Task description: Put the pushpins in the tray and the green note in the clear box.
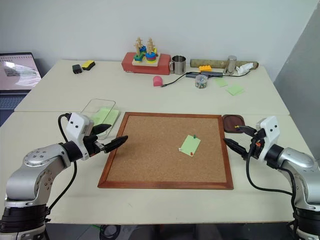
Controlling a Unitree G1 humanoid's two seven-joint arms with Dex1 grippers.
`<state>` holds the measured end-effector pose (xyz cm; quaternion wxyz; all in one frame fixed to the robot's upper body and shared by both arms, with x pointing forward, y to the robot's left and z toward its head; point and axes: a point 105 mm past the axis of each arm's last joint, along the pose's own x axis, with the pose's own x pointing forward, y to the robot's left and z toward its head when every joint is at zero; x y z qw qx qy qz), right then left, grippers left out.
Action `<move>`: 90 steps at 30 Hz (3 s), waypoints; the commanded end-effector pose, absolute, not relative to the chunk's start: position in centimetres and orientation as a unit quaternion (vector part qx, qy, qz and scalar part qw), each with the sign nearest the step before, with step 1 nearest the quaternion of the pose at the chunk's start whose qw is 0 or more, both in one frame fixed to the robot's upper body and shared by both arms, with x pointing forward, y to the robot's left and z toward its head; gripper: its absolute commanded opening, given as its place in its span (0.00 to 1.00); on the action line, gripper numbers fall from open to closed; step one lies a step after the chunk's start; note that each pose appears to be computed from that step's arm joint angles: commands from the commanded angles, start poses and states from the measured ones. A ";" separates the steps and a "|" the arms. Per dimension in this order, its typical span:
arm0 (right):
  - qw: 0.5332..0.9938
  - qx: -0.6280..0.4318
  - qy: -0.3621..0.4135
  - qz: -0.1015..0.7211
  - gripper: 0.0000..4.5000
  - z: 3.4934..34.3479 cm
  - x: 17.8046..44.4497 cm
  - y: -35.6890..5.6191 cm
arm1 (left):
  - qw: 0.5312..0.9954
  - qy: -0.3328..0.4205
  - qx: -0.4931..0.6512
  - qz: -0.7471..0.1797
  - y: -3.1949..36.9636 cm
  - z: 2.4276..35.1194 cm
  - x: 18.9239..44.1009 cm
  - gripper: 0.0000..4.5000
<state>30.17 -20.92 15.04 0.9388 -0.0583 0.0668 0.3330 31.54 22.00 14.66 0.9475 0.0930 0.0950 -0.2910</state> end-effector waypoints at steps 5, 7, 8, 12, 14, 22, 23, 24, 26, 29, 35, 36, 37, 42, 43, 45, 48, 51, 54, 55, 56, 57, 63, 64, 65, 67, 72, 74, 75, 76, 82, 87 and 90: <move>0.938 -0.078 0.039 0.335 1.00 16.4 30.2 -20.6 | 0.945 0.076 0.088 -0.307 21.1 16.0 31.8 0.99; 0.939 -0.078 0.037 0.334 1.00 16.5 30.2 -20.6 | 0.945 0.074 0.086 -0.307 21.2 16.2 32.0 0.99; 0.939 -0.079 0.037 0.333 1.00 16.5 30.2 -20.5 | 0.945 0.072 0.084 -0.307 21.2 16.3 32.1 0.99; 0.938 -0.080 0.037 0.335 1.00 16.5 30.3 -20.3 | 0.944 0.068 0.076 -0.315 20.8 16.6 32.3 0.99; 0.937 -0.081 0.036 0.337 1.00 16.6 30.3 -20.1 | 0.943 0.066 0.077 -0.318 20.6 16.6 32.3 0.99; 0.931 -0.089 0.033 0.352 1.00 16.3 30.7 -18.5 | 0.930 0.051 0.073 -0.356 18.9 16.7 32.2 0.90; 0.931 -0.089 0.032 0.353 1.00 16.3 30.8 -18.3 | 0.929 0.048 0.072 -0.360 18.7 16.7 32.2 0.87; 0.931 -0.089 0.030 0.353 1.00 16.2 31.0 -18.0 | 0.927 0.044 0.072 -0.365 18.2 16.7 32.3 0.81; 0.931 -0.090 0.027 0.353 1.00 16.1 31.2 -17.5 | 0.925 0.040 0.071 -0.372 17.7 16.7 32.4 0.72; 0.929 -0.081 0.014 0.360 1.00 16.2 31.9 -16.1 | 0.919 0.035 0.070 -0.386 16.4 16.4 32.8 0.59; 0.930 -0.068 0.003 0.362 1.00 15.6 33.3 -14.2 | 0.910 0.060 0.091 -0.400 14.7 13.9 33.5 0.35; 0.930 -0.067 0.002 0.361 1.00 15.2 33.5 -13.7 | 0.908 0.069 0.101 -0.401 14.3 13.1 33.6 0.31; 0.930 -0.068 0.000 0.360 1.00 15.0 33.7 -13.4 | 0.907 0.075 0.101 -0.402 14.0 12.6 33.6 0.27; 0.931 -0.062 -0.002 0.361 1.00 14.4 34.2 -12.5 | 0.903 0.087 0.102 -0.408 13.0 11.5 33.8 0.07; 0.930 -0.061 -0.001 0.362 1.00 14.2 34.3 -12.2 | 0.901 0.091 0.102 -0.412 12.8 11.2 33.8 0.03; 0.929 -0.061 0.005 0.365 1.00 13.7 34.3 -11.9 | 0.897 0.099 0.103 -0.419 12.5 10.5 33.6 0.01; 0.927 -0.060 0.011 0.370 1.00 13.1 34.4 -11.4 | 0.892 0.111 0.107 -0.425 12.4 9.6 33.4 0.01; 0.924 -0.058 0.017 0.377 1.00 12.6 34.4 -10.8 | 0.885 0.138 0.124 -0.427 12.5 8.2 33.3 0.01; 0.926 -0.061 0.025 0.372 1.00 12.0 35.0 -10.5 | 0.882 0.164 0.143 -0.418 12.6 6.8 33.3 0.01; 0.926 -0.061 0.028 0.370 1.00 11.8 35.2 -10.4 | 0.881 0.171 0.147 -0.417 12.7 6.5 33.3 0.01; 0.928 -0.060 0.030 0.367 1.00 11.7 35.4 -10.3 | 0.880 0.170 0.148 -0.418 12.6 6.4 33.2 0.01; 0.929 -0.059 0.032 0.363 1.00 11.6 35.7 -10.2 | 0.881 0.161 0.147 -0.419 12.4 6.6 33.3 0.01; 0.929 -0.061 0.040 0.362 1.00 10.8 36.3 -9.6 | 0.885 0.140 0.148 -0.419 12.0 7.5 33.5 0.01; 0.930 -0.061 0.040 0.361 1.00 10.8 36.3 -9.6 | 0.886 0.135 0.148 -0.417 12.0 7.7 33.6 0.01; 0.931 -0.058 0.041 0.358 1.00 10.7 36.3 -9.6 | 0.889 0.131 0.149 -0.414 12.0 7.9 33.7 0.01; 0.932 -0.056 0.041 0.355 0.96 10.6 36.4 -9.7 | 0.891 0.127 0.150 -0.410 12.1 8.1 33.8 0.00; 0.931 -0.050 0.032 0.359 0.74 10.8 36.4 -9.6 | 0.893 0.120 0.152 -0.407 12.1 8.4 33.8 0.00; 0.931 -0.050 0.029 0.360 0.65 10.9 36.4 -9.5 | 0.893 0.119 0.153 -0.406 12.1 8.4 33.9 0.00; 0.931 -0.052 0.028 0.360 0.60 10.9 36.4 -9.5 | 0.893 0.118 0.154 -0.405 12.1 8.4 33.9 0.00; 0.930 -0.056 0.027 0.362 0.57 10.9 36.3 -9.5 | 0.894 0.118 0.154 -0.405 12.1 8.4 33.9 0.00; 0.929 -0.060 0.027 0.363 0.29 10.6 36.1 -9.6 | 0.893 0.115 0.158 -0.405 12.0 8.6 34.1 0.00; 0.929 -0.067 0.026 0.363 0.06 10.6 36.0 -9.6 | 0.893 0.112 0.160 -0.406 11.9 8.7 34.3 0.00; 0.929 -0.073 0.024 0.362 0.01 10.6 36.1 -9.7 | 0.893 0.113 0.162 -0.405 11.9 8.7 34.4 0.00</move>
